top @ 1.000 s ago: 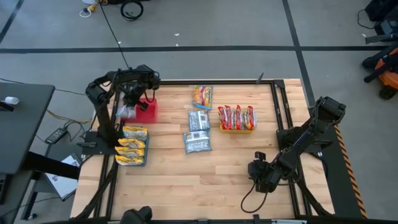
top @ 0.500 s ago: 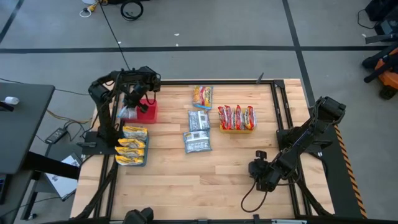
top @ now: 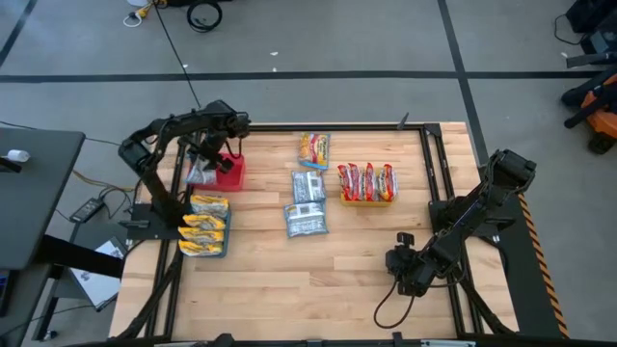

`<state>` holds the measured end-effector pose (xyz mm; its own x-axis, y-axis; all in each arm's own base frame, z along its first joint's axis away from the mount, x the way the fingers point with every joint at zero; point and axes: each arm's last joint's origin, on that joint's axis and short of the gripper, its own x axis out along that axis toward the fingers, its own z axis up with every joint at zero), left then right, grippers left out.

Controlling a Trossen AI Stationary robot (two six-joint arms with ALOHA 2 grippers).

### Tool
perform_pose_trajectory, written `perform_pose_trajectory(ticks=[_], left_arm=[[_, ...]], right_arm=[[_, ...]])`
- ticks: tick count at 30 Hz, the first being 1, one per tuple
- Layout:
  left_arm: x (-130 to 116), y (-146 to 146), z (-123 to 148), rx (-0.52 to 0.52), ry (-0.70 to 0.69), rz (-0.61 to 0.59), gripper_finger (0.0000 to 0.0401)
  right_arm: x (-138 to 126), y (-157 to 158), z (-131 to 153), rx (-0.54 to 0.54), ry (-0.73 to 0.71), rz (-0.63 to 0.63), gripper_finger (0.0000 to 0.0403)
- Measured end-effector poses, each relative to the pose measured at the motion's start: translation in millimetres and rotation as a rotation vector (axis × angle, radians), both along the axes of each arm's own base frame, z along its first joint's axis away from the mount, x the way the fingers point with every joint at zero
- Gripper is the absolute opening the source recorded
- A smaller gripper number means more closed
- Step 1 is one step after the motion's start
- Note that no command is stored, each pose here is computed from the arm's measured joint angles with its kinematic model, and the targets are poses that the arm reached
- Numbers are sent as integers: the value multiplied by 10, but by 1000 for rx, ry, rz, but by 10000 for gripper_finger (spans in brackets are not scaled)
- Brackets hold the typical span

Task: Sort Maruchan noodles
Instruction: Put the blue noodle pack into the red bin

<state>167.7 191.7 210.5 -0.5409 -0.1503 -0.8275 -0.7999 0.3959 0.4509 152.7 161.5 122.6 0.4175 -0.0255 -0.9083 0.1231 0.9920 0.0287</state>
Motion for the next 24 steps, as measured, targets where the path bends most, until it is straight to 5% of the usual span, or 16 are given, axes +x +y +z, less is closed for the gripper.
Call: perform_pose_trajectory(ticks=[2, 6, 9, 17, 24], left_arm=[[-16, -56, 114, 70, -24, 30, 183], [50, -93, 258, 428, -20, 38, 181], [161, -80, 269, 589, -79, 49, 166], [219, -120, -155, 719, -146, 85, 101], [87, -376, -530, 648, -96, 57, 26]], right_arm=[[0, 0, 0, 0, 0, 0, 192], [2, 0, 1, 0, -5, -5, 192], [11, 10, 5, 11, -19, -14, 192], [-33, 60, 7, 30, -21, -6, 192], [-91, 104, 5, 35, -14, 16, 192]])
